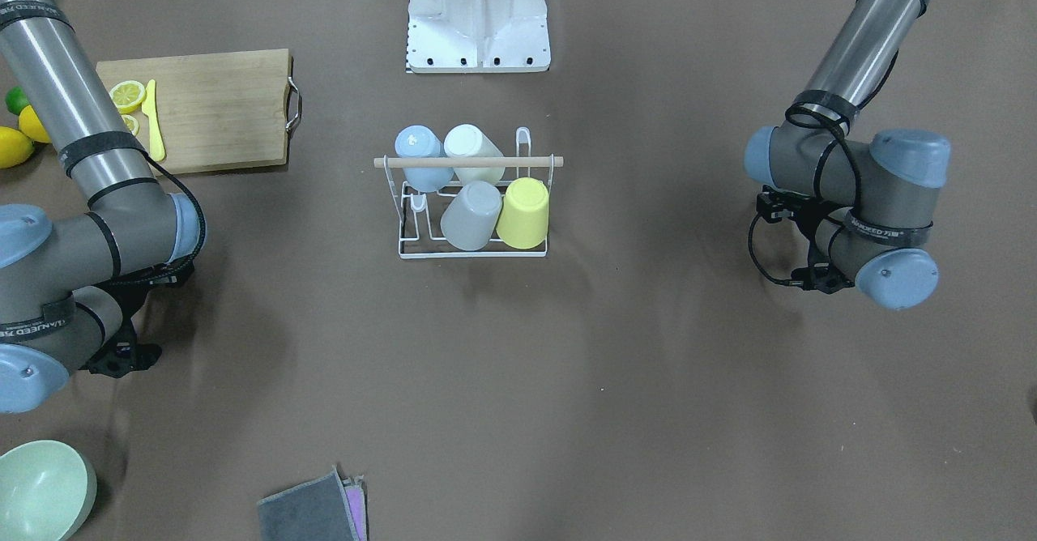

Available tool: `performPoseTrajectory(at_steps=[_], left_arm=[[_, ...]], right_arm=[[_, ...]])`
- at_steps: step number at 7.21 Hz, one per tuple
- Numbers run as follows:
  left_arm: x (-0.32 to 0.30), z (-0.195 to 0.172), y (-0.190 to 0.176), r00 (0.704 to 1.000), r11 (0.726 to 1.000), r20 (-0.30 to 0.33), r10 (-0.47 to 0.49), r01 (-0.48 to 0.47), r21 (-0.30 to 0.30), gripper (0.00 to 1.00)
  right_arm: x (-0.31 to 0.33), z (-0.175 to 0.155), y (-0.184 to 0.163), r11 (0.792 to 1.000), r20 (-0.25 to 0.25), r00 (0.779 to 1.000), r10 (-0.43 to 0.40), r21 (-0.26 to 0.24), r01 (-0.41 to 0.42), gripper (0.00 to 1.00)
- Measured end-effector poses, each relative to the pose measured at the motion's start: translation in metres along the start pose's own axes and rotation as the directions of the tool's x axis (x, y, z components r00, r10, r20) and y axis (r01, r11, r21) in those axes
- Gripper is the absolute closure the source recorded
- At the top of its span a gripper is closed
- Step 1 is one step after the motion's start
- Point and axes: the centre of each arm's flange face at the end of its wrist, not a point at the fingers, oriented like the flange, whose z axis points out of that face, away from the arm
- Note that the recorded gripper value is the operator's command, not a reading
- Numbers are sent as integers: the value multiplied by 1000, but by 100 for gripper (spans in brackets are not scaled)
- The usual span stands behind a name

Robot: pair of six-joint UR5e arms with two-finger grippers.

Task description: Place cup on cup holder

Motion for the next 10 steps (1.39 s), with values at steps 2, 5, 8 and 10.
performPoseTrajectory(at_steps=[2,5,8,10], left_arm=[[0,-1,1,1000,1000,-24,-8,8,-1,100],[-12,-52,20,992,997,-115,-56,62,51,100],[-20,-138,30,971,965,-237,0,62,254,100],[-21,-189,36,959,890,-272,83,52,453,100]], right_arm=[[9,-20,4,998,12,999,-46,33,45,64],[18,-83,32,968,51,979,-199,166,188,64],[16,-89,48,863,133,892,-432,347,367,64],[29,-86,52,726,163,772,-614,501,471,64]])
